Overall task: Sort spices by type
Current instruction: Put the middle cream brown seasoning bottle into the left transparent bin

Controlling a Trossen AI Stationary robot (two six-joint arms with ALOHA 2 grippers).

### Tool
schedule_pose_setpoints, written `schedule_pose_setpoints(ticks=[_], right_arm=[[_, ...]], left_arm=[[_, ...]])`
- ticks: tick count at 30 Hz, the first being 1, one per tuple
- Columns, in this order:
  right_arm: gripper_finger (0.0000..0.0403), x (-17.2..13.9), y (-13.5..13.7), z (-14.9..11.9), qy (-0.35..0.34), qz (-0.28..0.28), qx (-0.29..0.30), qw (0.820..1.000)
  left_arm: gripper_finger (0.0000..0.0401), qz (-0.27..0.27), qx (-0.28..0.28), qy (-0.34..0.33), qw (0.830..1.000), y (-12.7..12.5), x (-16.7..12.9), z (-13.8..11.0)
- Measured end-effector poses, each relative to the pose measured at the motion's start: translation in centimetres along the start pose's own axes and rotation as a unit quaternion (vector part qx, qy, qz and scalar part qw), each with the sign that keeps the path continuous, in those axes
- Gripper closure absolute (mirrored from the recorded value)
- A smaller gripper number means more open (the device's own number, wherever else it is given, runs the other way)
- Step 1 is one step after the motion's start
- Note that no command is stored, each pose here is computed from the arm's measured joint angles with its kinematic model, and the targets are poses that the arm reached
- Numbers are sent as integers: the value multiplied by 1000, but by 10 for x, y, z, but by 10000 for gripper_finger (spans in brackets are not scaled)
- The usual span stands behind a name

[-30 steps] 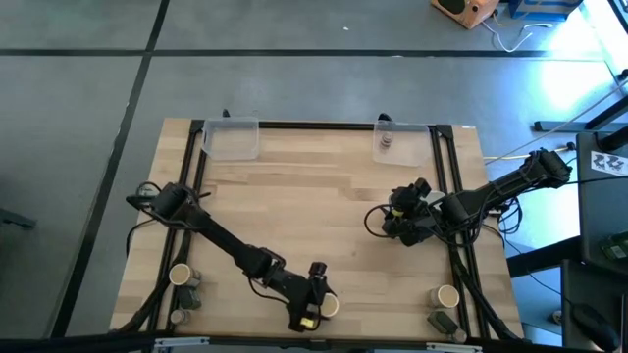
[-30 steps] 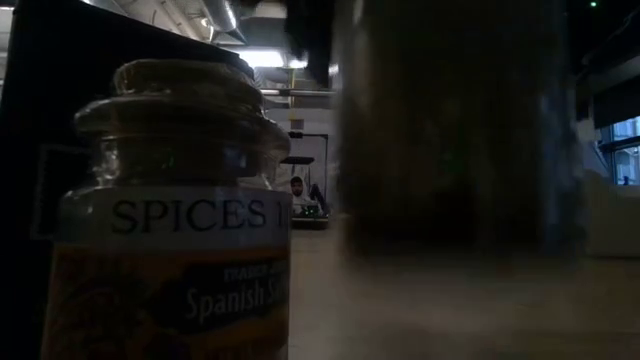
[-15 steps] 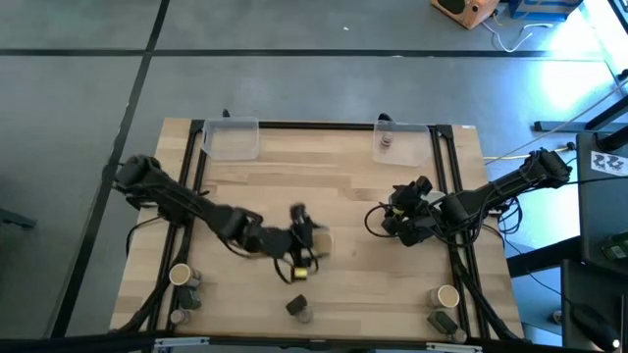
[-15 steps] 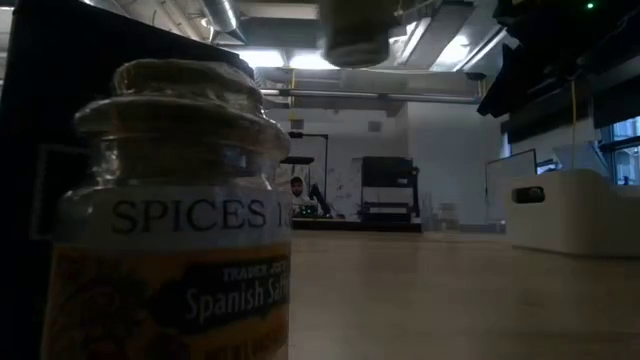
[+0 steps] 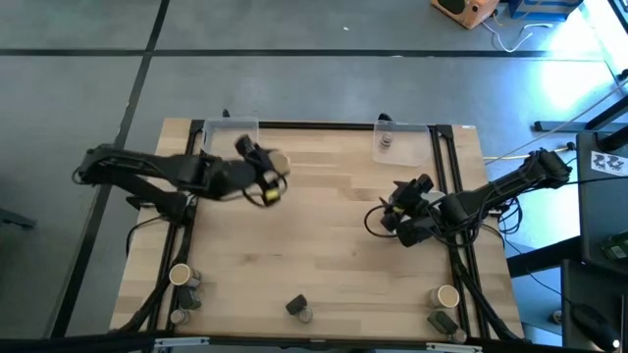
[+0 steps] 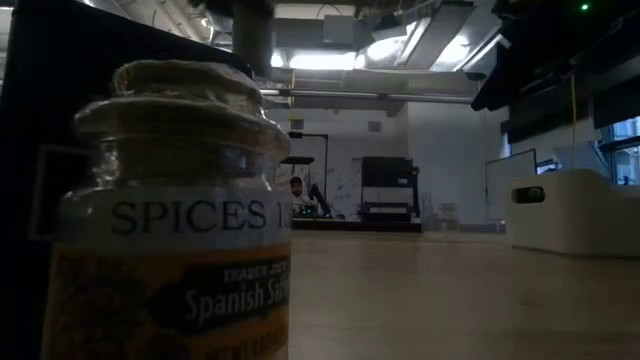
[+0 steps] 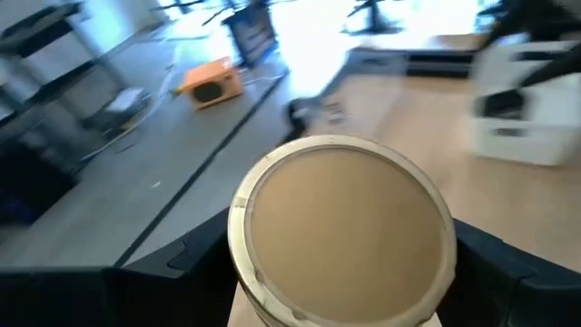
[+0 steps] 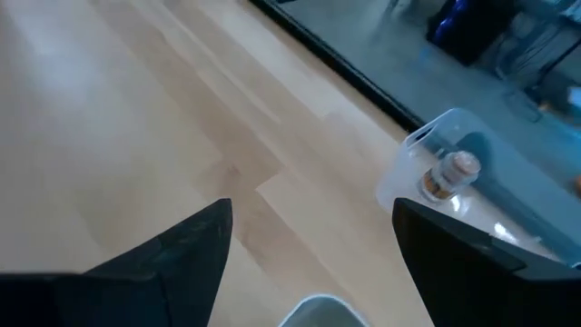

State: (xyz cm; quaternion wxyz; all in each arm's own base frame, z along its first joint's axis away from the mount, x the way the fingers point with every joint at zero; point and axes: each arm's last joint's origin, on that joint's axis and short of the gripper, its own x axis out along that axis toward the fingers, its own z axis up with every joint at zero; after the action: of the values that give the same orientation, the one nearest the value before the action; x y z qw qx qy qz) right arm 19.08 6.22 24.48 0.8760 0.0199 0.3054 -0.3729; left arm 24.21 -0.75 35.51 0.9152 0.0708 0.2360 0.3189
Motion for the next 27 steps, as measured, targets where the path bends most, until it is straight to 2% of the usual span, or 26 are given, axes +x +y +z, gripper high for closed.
schedule_pose_setpoints(ticks=[8, 17, 23, 27], right_arm=[[100, 11, 12, -6, -28, -52, -33, 998], [100, 17, 19, -7, -95, -110, -46, 988], [100, 19, 17, -5, -111, -125, -25, 986], [100, 26, 12, -2, -105, -137, 3, 985]], left_arm=[[133, 126, -55, 46, 989, 63, 21, -40], [132, 226, -60, 120, 965, 96, 63, -84], [132, 280, -98, 116, 948, 119, 79, -102], [133, 294, -125, 122, 940, 135, 88, -116]])
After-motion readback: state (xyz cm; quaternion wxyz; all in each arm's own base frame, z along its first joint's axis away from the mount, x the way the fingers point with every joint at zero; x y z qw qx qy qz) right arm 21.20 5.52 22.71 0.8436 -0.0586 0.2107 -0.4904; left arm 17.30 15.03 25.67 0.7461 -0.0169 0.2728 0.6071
